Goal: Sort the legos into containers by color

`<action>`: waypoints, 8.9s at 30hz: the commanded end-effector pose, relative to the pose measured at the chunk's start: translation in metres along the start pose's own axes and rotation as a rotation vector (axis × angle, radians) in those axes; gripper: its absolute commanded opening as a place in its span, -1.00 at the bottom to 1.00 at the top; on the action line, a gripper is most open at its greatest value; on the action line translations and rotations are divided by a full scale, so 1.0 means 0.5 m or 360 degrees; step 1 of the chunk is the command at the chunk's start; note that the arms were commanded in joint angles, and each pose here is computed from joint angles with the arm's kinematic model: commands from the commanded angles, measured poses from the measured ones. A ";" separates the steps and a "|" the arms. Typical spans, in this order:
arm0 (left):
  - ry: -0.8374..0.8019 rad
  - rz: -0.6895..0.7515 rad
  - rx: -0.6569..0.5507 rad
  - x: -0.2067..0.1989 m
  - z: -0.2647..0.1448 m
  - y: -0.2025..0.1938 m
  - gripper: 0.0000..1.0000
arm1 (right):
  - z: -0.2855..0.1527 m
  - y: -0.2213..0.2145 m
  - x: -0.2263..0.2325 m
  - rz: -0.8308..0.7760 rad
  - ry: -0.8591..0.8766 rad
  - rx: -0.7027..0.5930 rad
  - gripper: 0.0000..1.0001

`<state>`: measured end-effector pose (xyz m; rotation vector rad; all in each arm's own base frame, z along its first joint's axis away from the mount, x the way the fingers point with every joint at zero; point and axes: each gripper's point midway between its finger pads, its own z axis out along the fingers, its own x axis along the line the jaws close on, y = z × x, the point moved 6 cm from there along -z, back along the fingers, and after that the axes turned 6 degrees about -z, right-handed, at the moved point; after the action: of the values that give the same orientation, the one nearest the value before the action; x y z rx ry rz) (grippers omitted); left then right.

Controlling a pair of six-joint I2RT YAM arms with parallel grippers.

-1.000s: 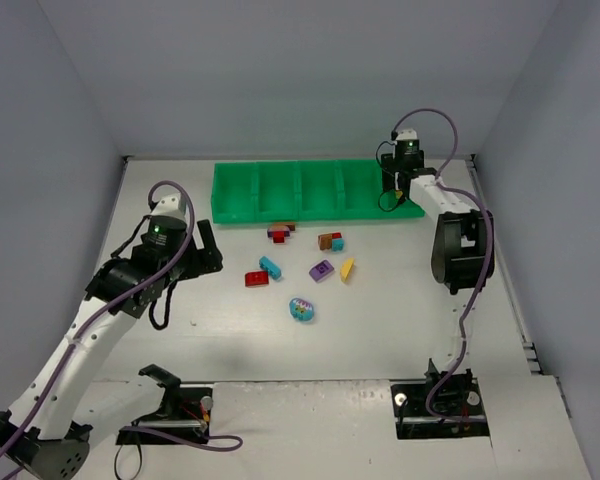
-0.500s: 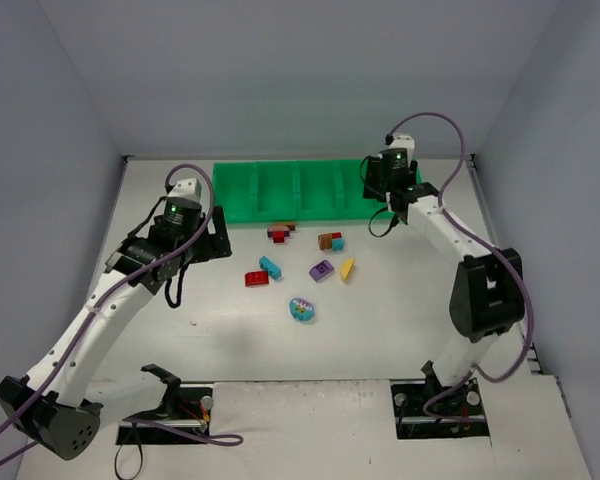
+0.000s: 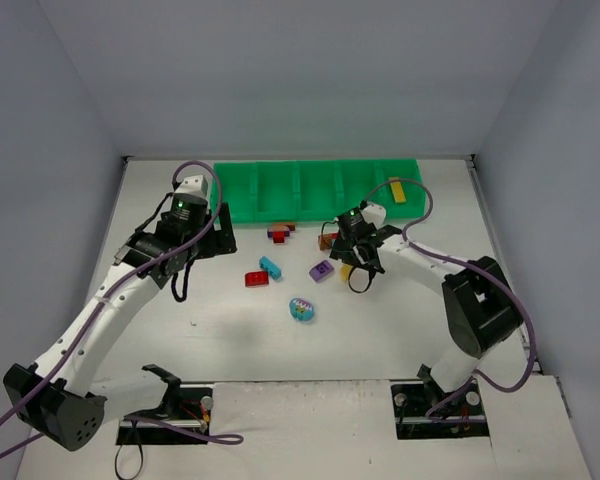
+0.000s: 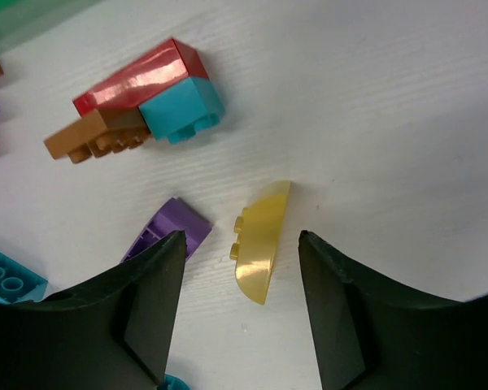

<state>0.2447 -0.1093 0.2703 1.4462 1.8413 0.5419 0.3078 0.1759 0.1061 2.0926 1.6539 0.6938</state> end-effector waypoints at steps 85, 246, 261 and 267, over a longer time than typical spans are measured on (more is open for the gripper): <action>-0.0161 0.0009 -0.0044 0.006 -0.049 -0.015 0.60 | 0.060 -0.075 0.121 0.0197 -0.0012 -0.0065 -0.21; -0.0063 -0.0103 -0.0023 0.033 -0.052 -0.044 0.60 | 0.109 0.396 0.236 -0.0767 0.0563 -0.0775 -0.20; -0.0094 -0.0055 -0.0037 0.023 -0.034 -0.038 0.60 | -0.045 0.307 0.270 -0.1024 0.0898 -0.0806 0.33; -0.0114 -0.0033 -0.0027 0.016 -0.024 -0.035 0.60 | -0.091 0.137 0.307 -0.1248 0.1142 -0.0607 0.33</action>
<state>0.2112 -0.0996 0.2431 1.4574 1.8695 0.4750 0.3891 0.2881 0.1904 0.9702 2.1937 1.2812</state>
